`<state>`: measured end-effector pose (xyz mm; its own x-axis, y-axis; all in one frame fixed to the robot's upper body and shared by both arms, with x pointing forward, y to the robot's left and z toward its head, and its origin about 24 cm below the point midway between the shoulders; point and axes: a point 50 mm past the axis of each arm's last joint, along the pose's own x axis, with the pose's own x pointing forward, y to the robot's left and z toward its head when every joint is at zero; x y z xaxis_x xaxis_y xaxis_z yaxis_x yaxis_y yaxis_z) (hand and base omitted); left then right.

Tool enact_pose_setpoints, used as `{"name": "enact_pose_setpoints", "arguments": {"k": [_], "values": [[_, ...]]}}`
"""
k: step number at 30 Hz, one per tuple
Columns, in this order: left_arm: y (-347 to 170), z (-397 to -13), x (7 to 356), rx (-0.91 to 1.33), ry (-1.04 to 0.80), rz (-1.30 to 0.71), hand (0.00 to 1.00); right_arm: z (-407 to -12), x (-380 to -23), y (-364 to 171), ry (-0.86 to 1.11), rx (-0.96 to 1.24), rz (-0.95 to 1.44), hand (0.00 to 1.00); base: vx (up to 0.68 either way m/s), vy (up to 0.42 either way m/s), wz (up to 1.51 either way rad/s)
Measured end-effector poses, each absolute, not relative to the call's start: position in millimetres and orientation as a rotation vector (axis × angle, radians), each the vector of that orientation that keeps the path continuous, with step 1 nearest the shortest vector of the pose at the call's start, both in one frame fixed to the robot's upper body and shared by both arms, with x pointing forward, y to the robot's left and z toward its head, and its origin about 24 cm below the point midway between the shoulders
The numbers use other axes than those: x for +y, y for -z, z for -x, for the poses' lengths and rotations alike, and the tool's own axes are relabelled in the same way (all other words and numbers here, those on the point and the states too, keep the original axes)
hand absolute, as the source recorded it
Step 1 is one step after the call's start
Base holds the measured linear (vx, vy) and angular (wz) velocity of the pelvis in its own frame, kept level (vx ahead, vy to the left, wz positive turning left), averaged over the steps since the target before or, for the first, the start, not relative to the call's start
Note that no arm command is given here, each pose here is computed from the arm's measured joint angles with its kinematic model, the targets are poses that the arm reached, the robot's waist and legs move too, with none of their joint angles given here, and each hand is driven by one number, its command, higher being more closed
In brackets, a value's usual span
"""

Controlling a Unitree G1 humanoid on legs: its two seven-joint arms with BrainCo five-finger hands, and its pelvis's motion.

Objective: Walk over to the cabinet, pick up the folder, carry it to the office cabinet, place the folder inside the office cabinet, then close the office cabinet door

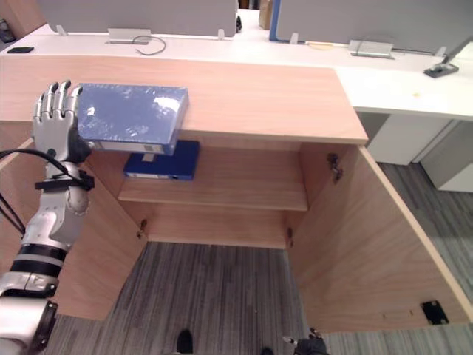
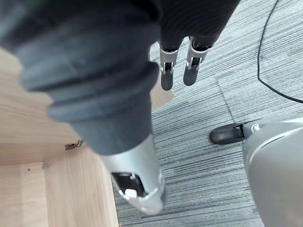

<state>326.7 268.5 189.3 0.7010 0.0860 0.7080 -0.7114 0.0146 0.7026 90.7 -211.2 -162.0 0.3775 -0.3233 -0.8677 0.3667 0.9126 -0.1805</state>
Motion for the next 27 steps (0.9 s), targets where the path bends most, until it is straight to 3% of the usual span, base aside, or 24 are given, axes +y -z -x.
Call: {"name": "enact_pose_setpoints", "arguments": {"k": [27], "values": [[-160,-336,268,-0.416,-0.631,-1.361,0.00,-91,-212,162,0.456,1.098,-0.038,0.00,0.00,0.006,-0.02]]}}
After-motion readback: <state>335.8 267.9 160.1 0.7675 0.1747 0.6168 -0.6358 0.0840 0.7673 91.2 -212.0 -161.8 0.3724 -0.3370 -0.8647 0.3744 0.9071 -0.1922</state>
